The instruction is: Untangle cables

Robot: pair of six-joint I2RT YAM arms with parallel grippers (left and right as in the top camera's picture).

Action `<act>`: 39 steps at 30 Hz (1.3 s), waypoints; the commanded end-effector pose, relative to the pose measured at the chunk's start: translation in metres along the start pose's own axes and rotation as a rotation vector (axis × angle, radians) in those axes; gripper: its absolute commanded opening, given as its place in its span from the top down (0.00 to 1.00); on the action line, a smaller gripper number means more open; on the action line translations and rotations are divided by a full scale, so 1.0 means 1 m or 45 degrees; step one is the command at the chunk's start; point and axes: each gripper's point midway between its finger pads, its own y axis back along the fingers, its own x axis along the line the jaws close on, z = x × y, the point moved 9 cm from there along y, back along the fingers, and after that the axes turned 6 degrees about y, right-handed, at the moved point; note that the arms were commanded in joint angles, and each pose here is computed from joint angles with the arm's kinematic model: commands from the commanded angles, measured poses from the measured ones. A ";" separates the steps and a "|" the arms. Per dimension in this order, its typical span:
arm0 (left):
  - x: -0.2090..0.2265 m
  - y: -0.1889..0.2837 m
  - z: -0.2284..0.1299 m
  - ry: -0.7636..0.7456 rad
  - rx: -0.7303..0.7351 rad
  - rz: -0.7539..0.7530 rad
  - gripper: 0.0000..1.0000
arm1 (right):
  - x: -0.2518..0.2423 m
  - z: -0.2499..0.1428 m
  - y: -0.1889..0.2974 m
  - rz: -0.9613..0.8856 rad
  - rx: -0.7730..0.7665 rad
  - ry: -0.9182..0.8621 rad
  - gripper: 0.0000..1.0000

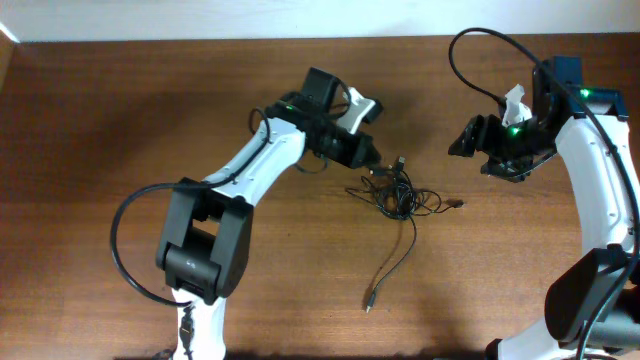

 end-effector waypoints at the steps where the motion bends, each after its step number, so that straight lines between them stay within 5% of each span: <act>1: -0.012 -0.022 -0.002 -0.090 0.027 -0.044 1.00 | 0.003 0.001 0.007 -0.011 -0.033 0.035 0.22; 7: -0.006 -0.064 -0.025 -0.029 0.167 0.045 1.00 | 0.003 0.000 0.007 -0.011 -0.027 0.032 0.22; 9: 0.002 -0.070 -0.032 0.032 0.198 0.246 1.00 | 0.003 -0.001 0.007 -0.012 -0.023 0.031 0.22; 19: -0.009 -0.085 -0.046 -0.023 0.278 0.294 1.00 | 0.003 -0.002 0.007 -0.013 -0.015 0.026 0.22; 22: -0.017 -0.095 -0.052 -0.005 0.321 0.147 0.96 | 0.003 -0.002 0.007 -0.013 -0.015 0.027 0.22; 29: -0.027 -0.103 -0.057 -0.011 0.358 -0.140 0.55 | 0.003 -0.002 0.007 -0.013 -0.015 0.055 0.22; 37: -0.047 -0.085 -0.025 -0.072 0.253 -0.408 0.55 | -0.004 -0.023 -0.007 -0.130 0.166 0.075 0.23; 39: -0.047 -0.085 -0.025 -0.069 0.256 -0.406 0.55 | -0.018 -0.038 -0.028 -0.166 0.267 0.035 0.31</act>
